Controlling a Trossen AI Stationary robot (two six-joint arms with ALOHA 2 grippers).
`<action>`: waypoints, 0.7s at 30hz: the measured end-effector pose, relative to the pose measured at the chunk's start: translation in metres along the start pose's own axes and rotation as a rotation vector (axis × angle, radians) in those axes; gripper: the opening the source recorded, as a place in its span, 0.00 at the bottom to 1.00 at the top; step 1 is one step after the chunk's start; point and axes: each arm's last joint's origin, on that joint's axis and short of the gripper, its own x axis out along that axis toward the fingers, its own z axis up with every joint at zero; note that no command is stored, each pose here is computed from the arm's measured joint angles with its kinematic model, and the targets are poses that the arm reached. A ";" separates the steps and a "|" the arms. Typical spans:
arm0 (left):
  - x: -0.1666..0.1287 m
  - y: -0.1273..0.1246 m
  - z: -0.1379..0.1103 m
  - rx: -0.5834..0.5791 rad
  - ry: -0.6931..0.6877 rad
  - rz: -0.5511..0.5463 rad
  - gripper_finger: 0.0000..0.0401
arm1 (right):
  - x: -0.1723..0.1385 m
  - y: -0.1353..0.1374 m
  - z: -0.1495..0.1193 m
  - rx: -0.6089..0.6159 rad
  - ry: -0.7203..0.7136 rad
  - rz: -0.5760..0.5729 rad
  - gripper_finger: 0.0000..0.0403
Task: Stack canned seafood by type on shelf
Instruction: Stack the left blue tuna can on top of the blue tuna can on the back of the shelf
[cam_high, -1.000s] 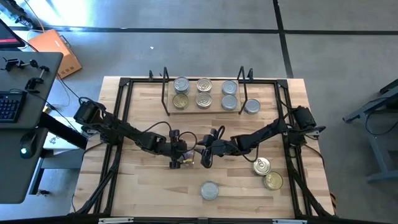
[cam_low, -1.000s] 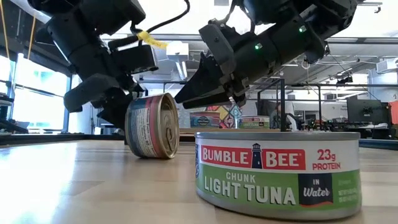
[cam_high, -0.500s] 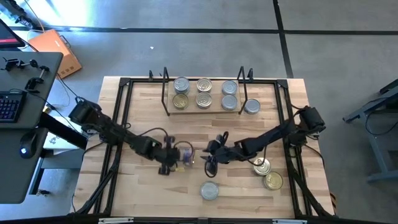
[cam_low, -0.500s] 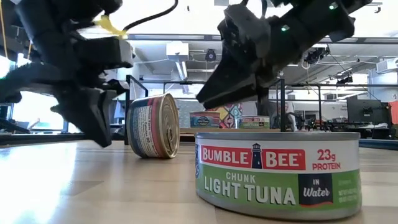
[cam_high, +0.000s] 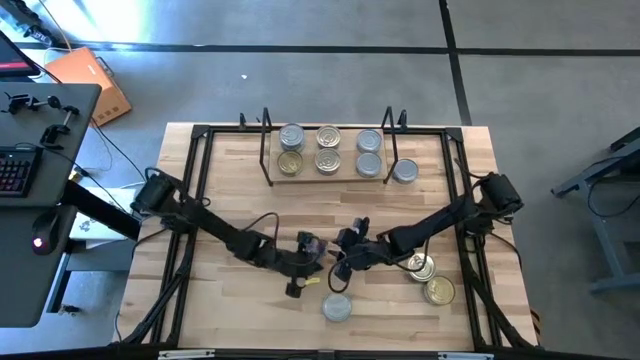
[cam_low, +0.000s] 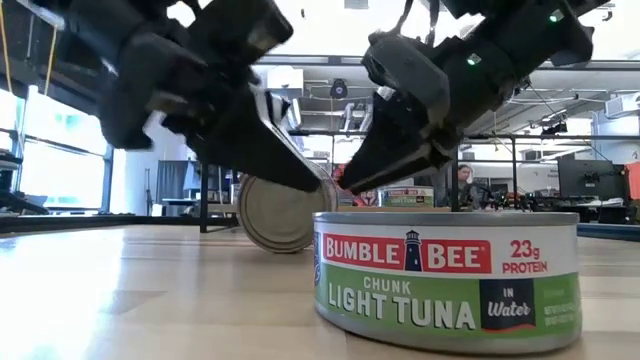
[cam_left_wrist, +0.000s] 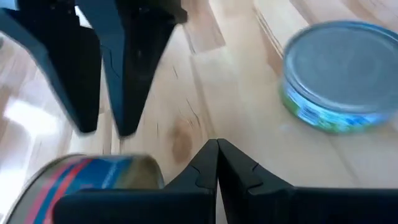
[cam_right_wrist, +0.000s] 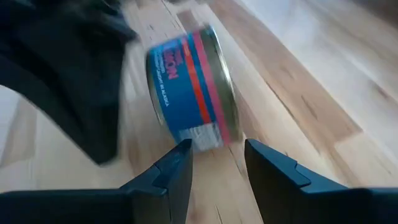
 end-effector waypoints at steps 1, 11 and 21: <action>-0.004 -0.001 0.003 0.011 0.016 -0.005 0.00 | -0.001 0.000 -0.002 -0.003 0.016 -0.006 0.35; -0.070 0.005 0.034 0.056 0.034 0.079 0.03 | -0.008 0.006 -0.014 0.001 0.038 -0.053 0.35; -0.066 0.035 0.025 -0.028 0.149 0.049 0.56 | -0.008 0.006 -0.013 0.001 0.034 -0.051 0.35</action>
